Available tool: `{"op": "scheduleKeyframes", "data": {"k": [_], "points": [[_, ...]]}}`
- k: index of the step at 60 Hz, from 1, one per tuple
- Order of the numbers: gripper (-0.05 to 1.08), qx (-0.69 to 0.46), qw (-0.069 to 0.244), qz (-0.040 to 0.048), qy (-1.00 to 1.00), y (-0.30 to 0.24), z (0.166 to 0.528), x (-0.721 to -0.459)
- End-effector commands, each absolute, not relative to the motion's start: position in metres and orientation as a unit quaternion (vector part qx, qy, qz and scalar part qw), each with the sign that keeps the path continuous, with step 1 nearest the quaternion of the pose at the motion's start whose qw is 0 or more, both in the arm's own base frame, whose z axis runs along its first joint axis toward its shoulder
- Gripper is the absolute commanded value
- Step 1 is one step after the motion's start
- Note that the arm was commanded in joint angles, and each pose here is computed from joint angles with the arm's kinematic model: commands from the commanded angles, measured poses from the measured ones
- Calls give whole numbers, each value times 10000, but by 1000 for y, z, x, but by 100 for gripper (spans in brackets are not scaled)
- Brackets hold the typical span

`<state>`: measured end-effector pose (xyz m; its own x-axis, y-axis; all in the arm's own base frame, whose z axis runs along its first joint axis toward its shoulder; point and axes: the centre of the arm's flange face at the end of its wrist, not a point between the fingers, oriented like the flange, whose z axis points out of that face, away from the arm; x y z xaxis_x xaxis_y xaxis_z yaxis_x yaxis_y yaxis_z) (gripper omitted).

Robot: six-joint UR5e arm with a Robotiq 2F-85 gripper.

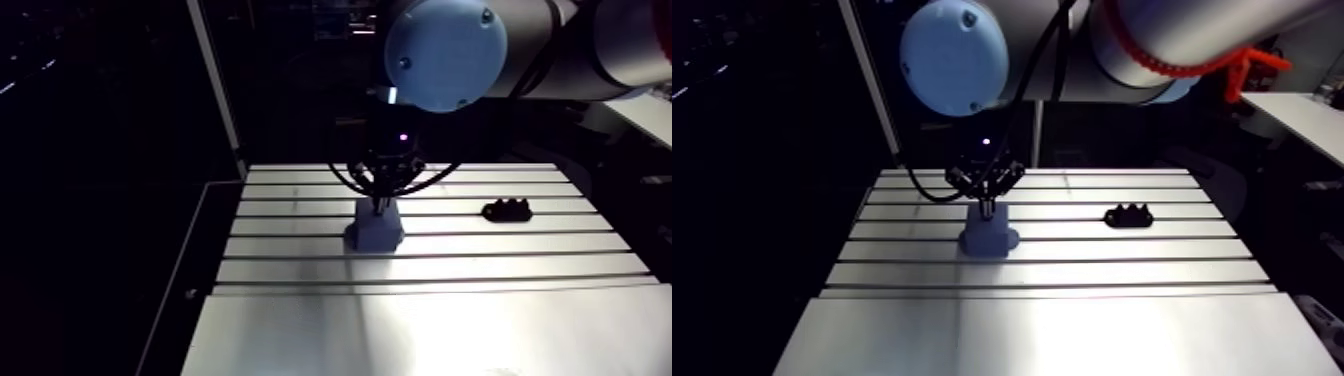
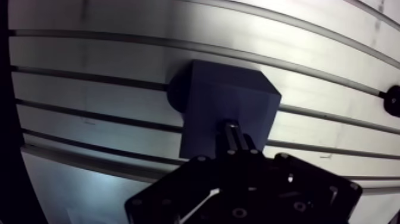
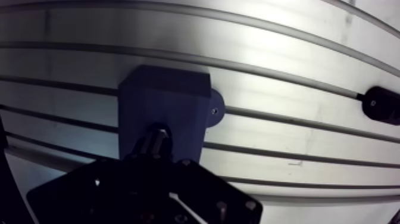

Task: Pick up the M10 bolt and insert it into the hex recess until seated.

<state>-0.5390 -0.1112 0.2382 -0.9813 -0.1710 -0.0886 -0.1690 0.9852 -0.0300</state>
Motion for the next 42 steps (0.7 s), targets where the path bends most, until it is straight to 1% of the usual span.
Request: {"op": "scheduleKeyframes", "data": {"k": [1, 42], "points": [[106, -851, 475, -112, 9952, -111, 236, -539], [106, -851, 499, -107, 9951, -111, 231, -540]]}}
